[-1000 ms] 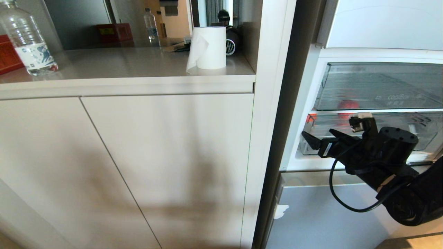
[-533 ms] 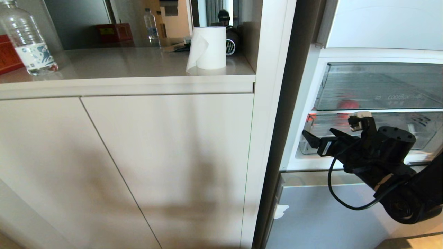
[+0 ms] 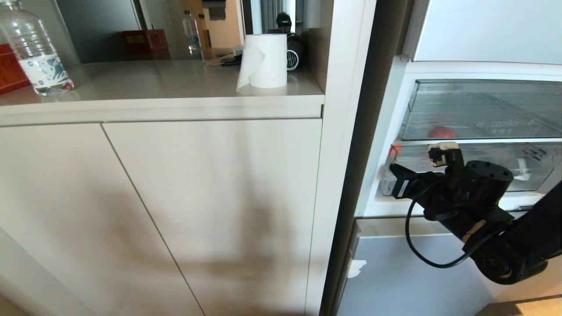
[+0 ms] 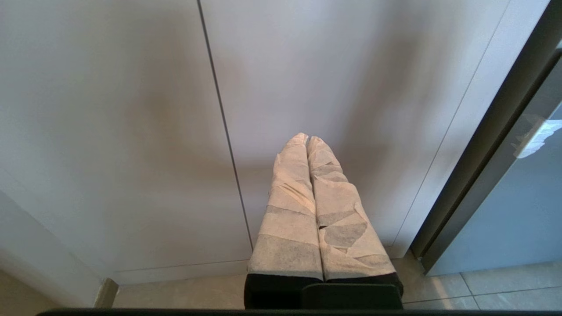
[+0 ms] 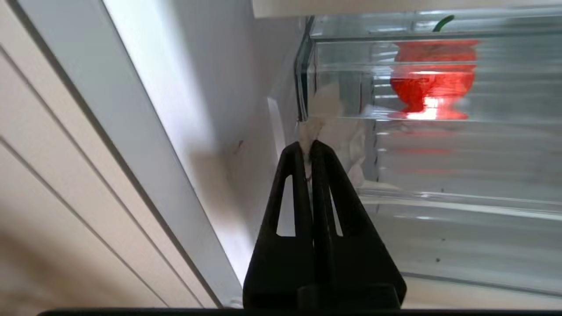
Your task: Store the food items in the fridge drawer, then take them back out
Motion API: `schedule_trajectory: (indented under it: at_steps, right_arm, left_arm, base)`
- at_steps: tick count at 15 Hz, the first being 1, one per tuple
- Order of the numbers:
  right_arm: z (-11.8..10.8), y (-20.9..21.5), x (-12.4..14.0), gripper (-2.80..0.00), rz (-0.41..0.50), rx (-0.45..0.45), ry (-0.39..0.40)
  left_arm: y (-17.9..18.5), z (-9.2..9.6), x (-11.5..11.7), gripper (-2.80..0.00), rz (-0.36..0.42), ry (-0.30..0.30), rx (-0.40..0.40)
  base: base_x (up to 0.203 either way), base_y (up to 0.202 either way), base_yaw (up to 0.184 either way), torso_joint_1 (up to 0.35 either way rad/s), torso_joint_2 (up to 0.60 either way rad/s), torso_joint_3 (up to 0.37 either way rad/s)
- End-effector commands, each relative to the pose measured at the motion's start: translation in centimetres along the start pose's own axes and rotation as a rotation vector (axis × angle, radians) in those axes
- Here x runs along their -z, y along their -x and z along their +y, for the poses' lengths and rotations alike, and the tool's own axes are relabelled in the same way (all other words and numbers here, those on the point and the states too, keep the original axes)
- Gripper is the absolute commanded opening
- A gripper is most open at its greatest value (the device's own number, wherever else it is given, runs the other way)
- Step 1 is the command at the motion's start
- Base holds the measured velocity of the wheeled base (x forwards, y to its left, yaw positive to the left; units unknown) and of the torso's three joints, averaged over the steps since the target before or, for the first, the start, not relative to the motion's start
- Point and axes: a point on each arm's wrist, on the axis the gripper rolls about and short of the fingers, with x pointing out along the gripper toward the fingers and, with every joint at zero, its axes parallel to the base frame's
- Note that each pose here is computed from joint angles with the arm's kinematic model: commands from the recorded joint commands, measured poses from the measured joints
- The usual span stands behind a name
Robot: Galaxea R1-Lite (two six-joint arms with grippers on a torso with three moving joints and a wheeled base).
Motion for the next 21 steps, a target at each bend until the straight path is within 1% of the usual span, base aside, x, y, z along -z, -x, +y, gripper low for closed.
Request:
schedule_trajectory:
  at_steps: [1, 4, 7, 14, 19, 20, 21]
  right_arm:
    - [0.6, -0.4, 0.0, -2.8, -0.014, -0.014, -0.002]
    - [0.6, 0.0, 0.0, -2.8, -0.01, -0.009, -0.002]
    - [0.6, 1.5, -0.4, -2.8, 0.001, -0.008, -0.004]
    - [0.9, 8.6, -1.6, -2.8, 0.051, -0.011, -0.021]
    - [1.2, 13.5, -1.2, -2.8, 0.105, -0.017, -0.023]
    - [1.3, 14.2, -1.2, 0.0, 0.109, -0.023, -0.023]
    - [1.4, 14.9, -1.3, 0.0, 0.104, -0.026, -0.023]
  left_arm:
    - [0.0, 0.0, 0.0, -2.8, 0.0, 0.0, -0.001]
    - [0.0, 0.0, 0.0, -2.8, 0.0, 0.0, -0.001]
    - [0.0, 0.0, 0.0, -2.8, 0.0, 0.0, -0.001]
    - [0.0, 0.0, 0.0, -2.8, 0.0, 0.0, -0.001]
    - [0.0, 0.0, 0.0, -2.8, 0.0, 0.0, -0.001]
    - [0.0, 0.0, 0.0, -2.8, 0.001, 0.0, -0.001]
    - [0.0, 0.0, 0.0, -2.8, 0.0, 0.0, -0.001]
  base:
    - [0.0, 0.0, 0.0, 0.0, 0.0, 0.0]
    - [0.0, 0.0, 0.0, 0.0, 0.0, 0.0]
    - [0.0, 0.0, 0.0, 0.0, 0.0, 0.0]
    - [0.0, 0.0, 0.0, 0.0, 0.0, 0.0]
    - [0.0, 0.0, 0.0, 0.0, 0.0, 0.0]
    - [0.0, 0.0, 0.0, 0.0, 0.0, 0.0]
    - [0.0, 0.0, 0.0, 0.0, 0.0, 0.0]
